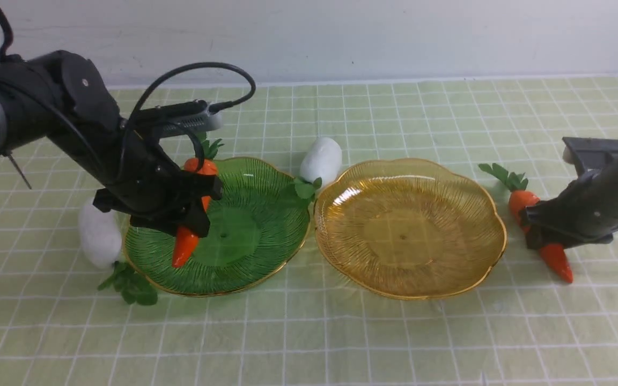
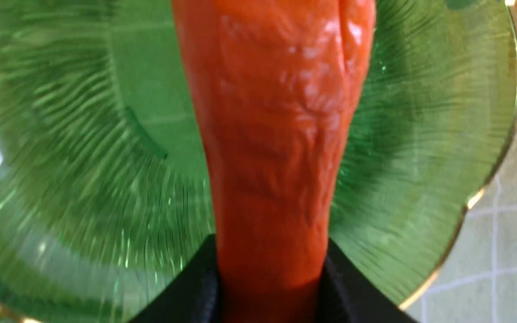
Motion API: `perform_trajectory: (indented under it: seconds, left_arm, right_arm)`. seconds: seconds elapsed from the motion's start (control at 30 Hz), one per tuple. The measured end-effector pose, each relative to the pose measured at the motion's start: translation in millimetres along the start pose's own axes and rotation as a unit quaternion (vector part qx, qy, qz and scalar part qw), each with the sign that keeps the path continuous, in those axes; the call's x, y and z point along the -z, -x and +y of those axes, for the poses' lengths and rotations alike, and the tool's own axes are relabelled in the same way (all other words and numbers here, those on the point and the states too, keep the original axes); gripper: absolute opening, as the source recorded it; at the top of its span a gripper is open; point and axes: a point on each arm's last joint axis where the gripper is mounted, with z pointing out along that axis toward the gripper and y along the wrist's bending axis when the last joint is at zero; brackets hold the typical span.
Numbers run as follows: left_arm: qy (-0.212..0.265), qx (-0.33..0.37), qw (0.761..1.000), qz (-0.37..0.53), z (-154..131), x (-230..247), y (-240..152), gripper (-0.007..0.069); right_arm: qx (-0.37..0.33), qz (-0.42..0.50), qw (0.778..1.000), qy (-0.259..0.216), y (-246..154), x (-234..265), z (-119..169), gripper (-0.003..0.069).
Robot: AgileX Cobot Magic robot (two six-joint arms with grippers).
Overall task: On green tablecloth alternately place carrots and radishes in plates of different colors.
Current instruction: 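Pick up the carrot and put it on the nearest plate, then pick up the vegetable and place it in the green plate with the right gripper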
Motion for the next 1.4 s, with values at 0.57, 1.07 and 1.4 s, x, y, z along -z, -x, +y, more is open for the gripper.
perform_trajectory:
  seconds: [0.57, 1.07, 1.4]
  left_arm:
    - [0.006, -0.024, 1.0, 0.01, 7, -18, 13, 0.0505]
    - [0.061, 0.134, 0.988, -0.046, 103, 104, 3, -0.0007]
    - [0.042, 0.187, 0.981, -0.036, 136, 69, 9, 0.0212]
  right_arm:
    - [0.059, -0.119, 0.962, 0.237, 46, 100, 163, 0.0211]
    - [0.098, -0.034, 0.937, 0.333, 53, 8, 298, 0.0298]
    - [0.178, -0.001, 0.935, 0.307, 61, 11, 300, 0.056]
